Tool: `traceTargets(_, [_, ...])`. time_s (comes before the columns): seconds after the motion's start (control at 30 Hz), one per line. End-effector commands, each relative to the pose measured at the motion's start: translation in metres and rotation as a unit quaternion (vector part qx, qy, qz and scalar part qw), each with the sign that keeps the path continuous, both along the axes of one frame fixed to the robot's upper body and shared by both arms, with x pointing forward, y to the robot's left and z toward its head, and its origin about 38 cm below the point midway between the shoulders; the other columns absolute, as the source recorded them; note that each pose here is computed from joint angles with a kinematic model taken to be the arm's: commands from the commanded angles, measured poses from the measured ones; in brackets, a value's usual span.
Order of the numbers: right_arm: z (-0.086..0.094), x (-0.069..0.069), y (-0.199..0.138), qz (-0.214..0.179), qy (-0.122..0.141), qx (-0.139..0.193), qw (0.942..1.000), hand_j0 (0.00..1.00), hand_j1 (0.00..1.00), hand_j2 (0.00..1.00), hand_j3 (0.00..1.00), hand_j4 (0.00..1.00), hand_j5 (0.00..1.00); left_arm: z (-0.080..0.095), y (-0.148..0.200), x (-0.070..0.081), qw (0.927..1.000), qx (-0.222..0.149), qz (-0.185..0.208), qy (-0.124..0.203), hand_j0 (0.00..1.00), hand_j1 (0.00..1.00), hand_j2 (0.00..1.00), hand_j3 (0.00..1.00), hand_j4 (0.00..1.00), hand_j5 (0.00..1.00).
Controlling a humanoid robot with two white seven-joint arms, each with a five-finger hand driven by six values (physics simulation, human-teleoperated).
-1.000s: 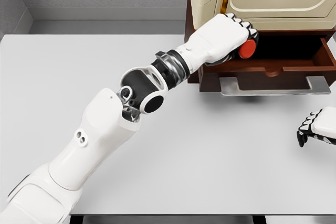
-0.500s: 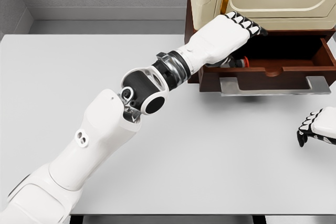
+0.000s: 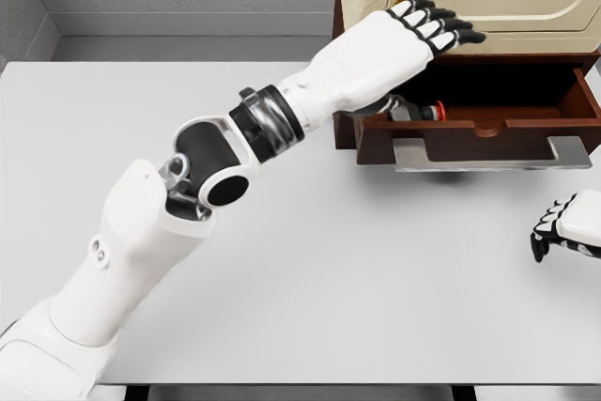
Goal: Put the switch into the drawer with left arm, and close the drawer with right arm
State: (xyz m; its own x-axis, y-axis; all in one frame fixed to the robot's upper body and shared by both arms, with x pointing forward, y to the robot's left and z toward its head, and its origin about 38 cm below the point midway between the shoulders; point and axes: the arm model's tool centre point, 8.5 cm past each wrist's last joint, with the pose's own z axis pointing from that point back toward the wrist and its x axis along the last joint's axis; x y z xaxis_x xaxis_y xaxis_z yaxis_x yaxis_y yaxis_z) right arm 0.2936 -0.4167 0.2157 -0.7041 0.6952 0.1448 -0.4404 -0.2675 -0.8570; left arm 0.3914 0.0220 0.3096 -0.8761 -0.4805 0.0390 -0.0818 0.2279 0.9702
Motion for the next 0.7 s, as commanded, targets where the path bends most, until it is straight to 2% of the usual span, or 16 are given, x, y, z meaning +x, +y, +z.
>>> traceTargets(0.0, [0.001,0.001,0.0,-0.002,0.0,0.002,1.0,0.37,0.37,0.37,0.37,0.37,0.37,0.01,0.037,0.0,0.999,-0.004,-0.038,-0.022,1.0,1.0,1.0,1.0,1.0,1.0])
traceTargets(0.07, [0.002,0.001,0.0,-0.003,0.0,0.005,1.0,0.37,0.37,0.37,0.37,0.37,0.37,0.006,0.07,-0.002,0.9974,-0.007,-0.066,-0.027,1.0,1.0,1.0,1.0,1.0,1.0])
traceTargets(0.13, [0.004,0.002,0.0,-0.005,0.0,0.01,0.9999,0.37,0.37,0.37,0.37,0.37,0.37,0.002,0.11,-0.011,0.9937,-0.01,-0.103,-0.044,1.0,1.0,1.0,1.0,1.0,1.0])
traceTargets(0.2, [0.006,0.003,0.0,-0.006,-0.005,0.014,0.9999,0.37,0.37,0.37,0.37,0.37,0.37,0.004,0.158,-0.008,0.9959,-0.049,-0.074,-0.018,1.0,1.0,1.0,1.0,1.0,1.0])
traceTargets(0.27, [0.013,0.005,0.0,-0.011,-0.004,0.027,0.9996,0.37,0.37,0.37,0.37,0.37,0.37,-0.007,0.192,-0.012,0.9959,-0.075,-0.05,0.013,1.0,1.0,1.0,1.0,1.0,1.0])
traceTargets(0.33, [0.016,0.006,-0.001,-0.011,-0.005,0.023,0.9997,0.37,0.37,0.37,0.37,0.37,0.37,-0.016,0.221,-0.017,0.9914,-0.12,-0.031,0.041,1.0,1.0,1.0,1.0,1.0,1.0])
traceTargets(0.37, [0.016,0.006,-0.001,-0.012,-0.004,0.025,0.9996,0.37,0.37,0.37,0.37,0.37,0.37,-0.029,0.233,-0.022,0.9865,-0.141,-0.032,0.077,1.0,1.0,1.0,1.0,1.0,1.0])
traceTargets(0.43, [0.019,0.007,-0.001,-0.016,-0.003,0.035,0.9993,0.37,0.37,0.37,0.37,0.37,0.37,-0.062,0.25,-0.026,0.9813,-0.141,-0.01,0.131,1.0,1.0,1.0,1.0,1.0,1.0])
traceTargets(0.47, [0.026,0.01,-0.001,-0.015,-0.009,0.035,0.9992,0.37,0.37,0.37,0.37,0.37,0.37,-0.08,0.261,-0.022,0.9777,-0.141,0.011,0.155,1.0,1.0,1.0,1.0,1.0,1.0])
traceTargets(0.57, [0.031,0.012,-0.001,-0.016,-0.014,0.036,0.9991,0.37,0.37,0.37,0.37,0.37,0.37,-0.12,0.29,-0.006,0.9668,-0.133,0.069,0.207,1.0,1.0,1.0,1.0,1.0,1.0])
traceTargets(0.63, [0.031,0.013,-0.002,-0.016,-0.015,0.036,0.9991,0.37,0.37,0.37,0.37,0.37,0.37,-0.157,0.314,-0.001,0.9545,-0.114,0.12,0.249,1.0,1.0,1.0,1.0,1.0,1.0])
traceTargets(0.67, [0.032,0.013,-0.002,-0.016,-0.017,0.036,0.9991,0.37,0.37,0.37,0.37,0.37,0.37,-0.174,0.332,0.003,0.9435,-0.118,0.149,0.271,1.0,1.0,1.0,1.0,1.0,1.0])
